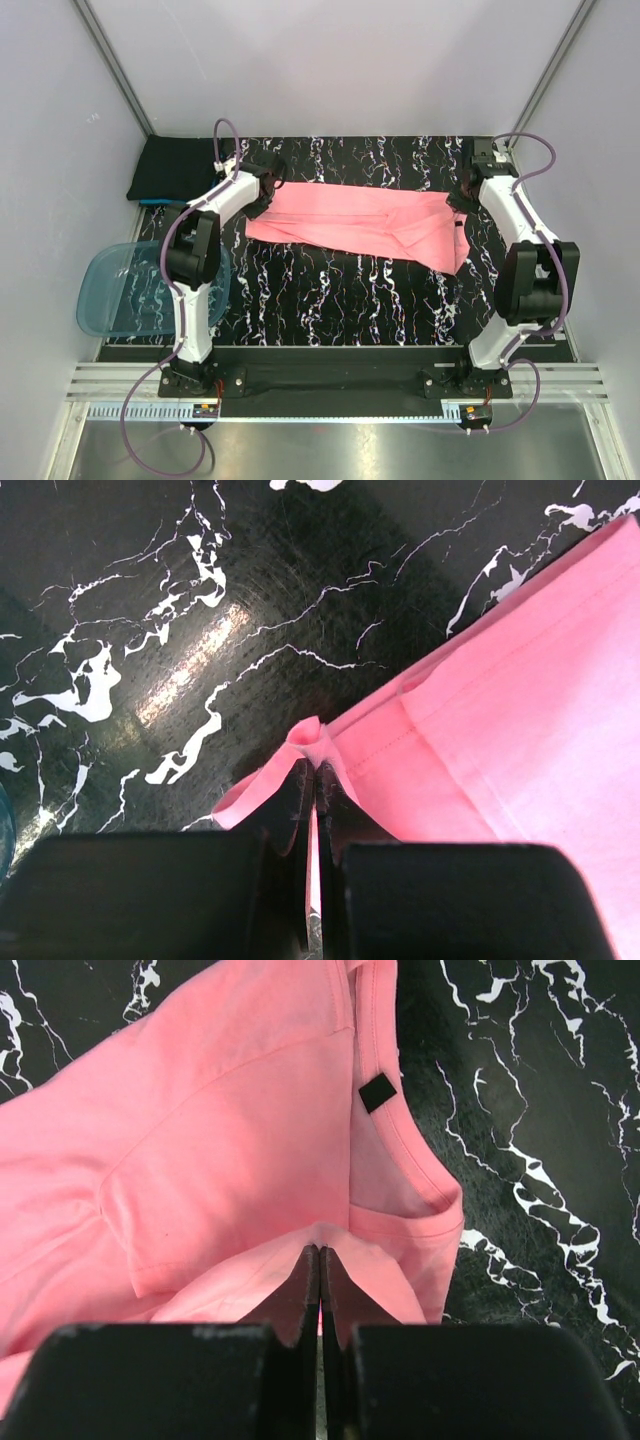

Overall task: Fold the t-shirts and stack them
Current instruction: Fold the tshirt

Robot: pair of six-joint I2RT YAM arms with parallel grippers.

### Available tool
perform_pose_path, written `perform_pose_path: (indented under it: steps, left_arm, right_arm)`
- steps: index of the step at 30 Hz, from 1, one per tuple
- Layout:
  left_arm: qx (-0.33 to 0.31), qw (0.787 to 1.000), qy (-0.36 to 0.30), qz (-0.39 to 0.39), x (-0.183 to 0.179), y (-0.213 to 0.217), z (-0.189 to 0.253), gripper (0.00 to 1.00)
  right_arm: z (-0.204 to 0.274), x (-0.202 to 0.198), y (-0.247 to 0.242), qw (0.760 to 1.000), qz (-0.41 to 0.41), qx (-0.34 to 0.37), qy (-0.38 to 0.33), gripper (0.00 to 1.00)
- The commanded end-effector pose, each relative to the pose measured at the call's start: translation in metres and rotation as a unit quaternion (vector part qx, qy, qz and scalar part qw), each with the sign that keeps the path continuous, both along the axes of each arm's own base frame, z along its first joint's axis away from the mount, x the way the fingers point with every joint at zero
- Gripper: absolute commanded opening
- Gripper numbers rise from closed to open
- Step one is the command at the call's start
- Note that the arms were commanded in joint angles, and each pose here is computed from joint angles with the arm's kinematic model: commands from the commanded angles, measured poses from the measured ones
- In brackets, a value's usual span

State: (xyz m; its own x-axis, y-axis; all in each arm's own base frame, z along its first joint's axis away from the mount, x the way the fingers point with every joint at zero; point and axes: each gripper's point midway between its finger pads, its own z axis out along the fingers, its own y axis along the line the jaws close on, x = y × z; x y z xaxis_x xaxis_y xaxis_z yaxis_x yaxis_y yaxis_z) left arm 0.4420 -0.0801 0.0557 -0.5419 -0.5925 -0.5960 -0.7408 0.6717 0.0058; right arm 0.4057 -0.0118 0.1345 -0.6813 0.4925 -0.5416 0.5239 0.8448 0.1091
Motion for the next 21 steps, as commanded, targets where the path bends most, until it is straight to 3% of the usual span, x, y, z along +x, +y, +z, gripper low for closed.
perform_pose_path:
  steps: [1,16,19,20,21]
  left_arm:
    - [0.007,1.0,-0.02,0.003,0.013,0.004,0.011,0.0]
    - [0.008,1.0,-0.025,-0.004,0.03,0.0,0.014,0.0]
    - [0.005,1.0,-0.019,-0.005,0.033,0.0,0.012,0.13]
    - [0.005,1.0,-0.017,-0.006,0.033,0.0,0.011,0.04]
    - [0.006,1.0,-0.018,-0.006,0.034,0.0,0.011,0.02]
  right_arm:
    - [0.009,0.012,-0.004,1.0,0.009,-0.009,-0.004,0.0]
    - [0.003,0.032,-0.011,1.0,0.011,0.001,-0.001,0.0]
    - [0.0,0.036,-0.01,1.0,0.013,0.006,0.0,0.0]
    - [-0.002,0.037,-0.009,1.0,0.014,0.007,0.002,0.0]
    - [-0.004,0.038,-0.01,1.0,0.014,0.006,0.003,0.0]
